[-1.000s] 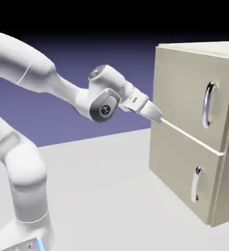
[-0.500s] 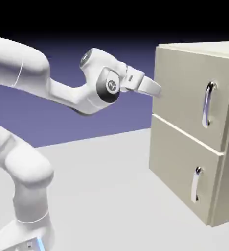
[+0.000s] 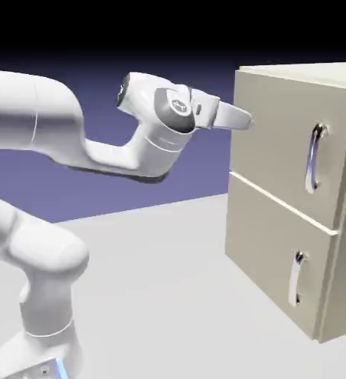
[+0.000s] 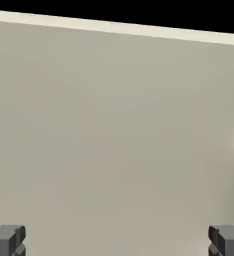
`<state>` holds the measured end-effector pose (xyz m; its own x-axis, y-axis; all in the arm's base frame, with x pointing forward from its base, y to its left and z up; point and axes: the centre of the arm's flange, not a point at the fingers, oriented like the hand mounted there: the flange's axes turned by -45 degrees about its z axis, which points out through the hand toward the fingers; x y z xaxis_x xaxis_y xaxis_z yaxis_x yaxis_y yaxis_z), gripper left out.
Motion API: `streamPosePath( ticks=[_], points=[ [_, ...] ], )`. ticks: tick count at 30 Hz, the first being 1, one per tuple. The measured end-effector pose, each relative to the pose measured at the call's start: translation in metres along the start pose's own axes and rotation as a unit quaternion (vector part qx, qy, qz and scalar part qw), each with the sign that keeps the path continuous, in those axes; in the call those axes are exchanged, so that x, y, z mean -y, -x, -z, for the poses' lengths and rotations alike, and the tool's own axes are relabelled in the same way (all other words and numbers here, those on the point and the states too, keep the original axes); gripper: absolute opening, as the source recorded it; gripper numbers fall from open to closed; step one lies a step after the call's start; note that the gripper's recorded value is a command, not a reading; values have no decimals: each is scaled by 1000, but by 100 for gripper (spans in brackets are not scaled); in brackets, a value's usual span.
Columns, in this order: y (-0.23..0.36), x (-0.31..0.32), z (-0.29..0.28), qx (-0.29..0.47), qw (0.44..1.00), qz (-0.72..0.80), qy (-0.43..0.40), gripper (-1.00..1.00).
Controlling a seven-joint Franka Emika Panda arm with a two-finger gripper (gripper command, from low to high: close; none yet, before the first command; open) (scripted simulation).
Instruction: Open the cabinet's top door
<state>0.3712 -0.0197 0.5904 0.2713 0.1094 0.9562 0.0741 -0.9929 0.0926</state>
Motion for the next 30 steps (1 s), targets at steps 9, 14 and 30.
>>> streamPosePath(
  ticks=[9,14,30],
  points=[
    [11,-34,-12,-53,998,-14,9,0],
    [23,-54,-26,-79,997,-23,13,0],
    [89,-107,-94,-140,989,-48,8,0]
  ],
)
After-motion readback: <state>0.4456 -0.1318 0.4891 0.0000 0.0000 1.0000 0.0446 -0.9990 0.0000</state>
